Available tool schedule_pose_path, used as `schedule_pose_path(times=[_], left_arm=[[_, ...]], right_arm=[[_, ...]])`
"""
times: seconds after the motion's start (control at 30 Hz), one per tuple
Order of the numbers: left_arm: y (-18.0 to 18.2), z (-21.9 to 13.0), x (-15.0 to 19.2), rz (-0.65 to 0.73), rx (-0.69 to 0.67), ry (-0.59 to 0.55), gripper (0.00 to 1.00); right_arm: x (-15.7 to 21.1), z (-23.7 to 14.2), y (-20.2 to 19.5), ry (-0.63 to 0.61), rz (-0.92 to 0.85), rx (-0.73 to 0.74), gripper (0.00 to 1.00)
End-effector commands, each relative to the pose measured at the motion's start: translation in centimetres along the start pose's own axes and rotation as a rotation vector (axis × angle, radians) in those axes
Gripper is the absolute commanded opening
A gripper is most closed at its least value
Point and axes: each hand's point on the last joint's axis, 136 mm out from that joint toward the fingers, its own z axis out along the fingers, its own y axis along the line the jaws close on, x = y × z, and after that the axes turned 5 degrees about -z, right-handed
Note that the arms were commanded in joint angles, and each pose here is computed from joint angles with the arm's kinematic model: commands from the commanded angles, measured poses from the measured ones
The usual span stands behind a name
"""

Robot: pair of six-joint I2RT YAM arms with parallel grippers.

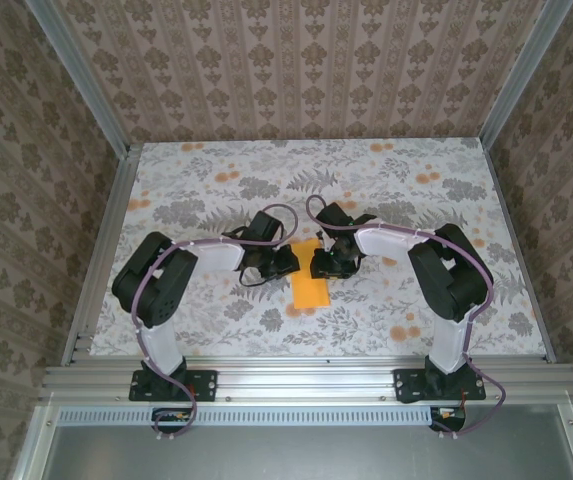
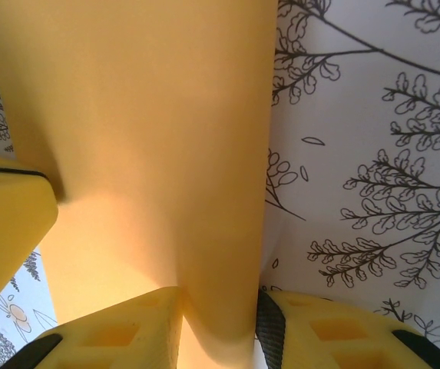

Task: Fold a paper plane with a square sheet of paper (pick it up from the middle)
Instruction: Hold the square sheet of paper at the center of the table, then fold the square sheet of paper in half at the center of the table.

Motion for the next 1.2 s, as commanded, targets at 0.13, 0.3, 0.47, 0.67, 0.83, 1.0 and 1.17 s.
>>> schedule_pose_path(times=[0.13,0.3,0.47,0.67,0.83,1.0,1.17], left_arm=[[1.4,0.4,0.4,0.008,-0.074,0.015,0.11],[2.2,0.4,0.6,0.006,-0.109,0.019,0.10],[2.9,0.6,0.9,0.000,-0.136,0.028,0.09],[3.5,0.8,1.2,0.000,-0.153,0.039,0.08],[3.6,0.9,1.2,0.000,-0.159,0.043,0.08],[3.9,0.9,1.3,-0.007,-0.167,0.048,0.08],[4.3,1.0,1.5,-0.013,-0.179,0.050,0.07]], right_arm=[[2.7,3.9,-2.4,0.107,0.035,0.071,0.37],[1.6,2.5,-1.2,0.068,0.033,0.035,0.41],[-0.5,-1.2,0.5,-0.064,0.027,-0.020,0.55],[-2.2,-5.6,1.5,-0.222,0.024,-0.083,0.53],[-2.6,-6.0,3.4,-0.253,0.015,-0.176,0.31],[-2.5,-4.1,4.6,-0.189,0.011,-0.200,0.23],[-2.0,-1.9,4.1,-0.121,0.024,-0.182,0.22]])
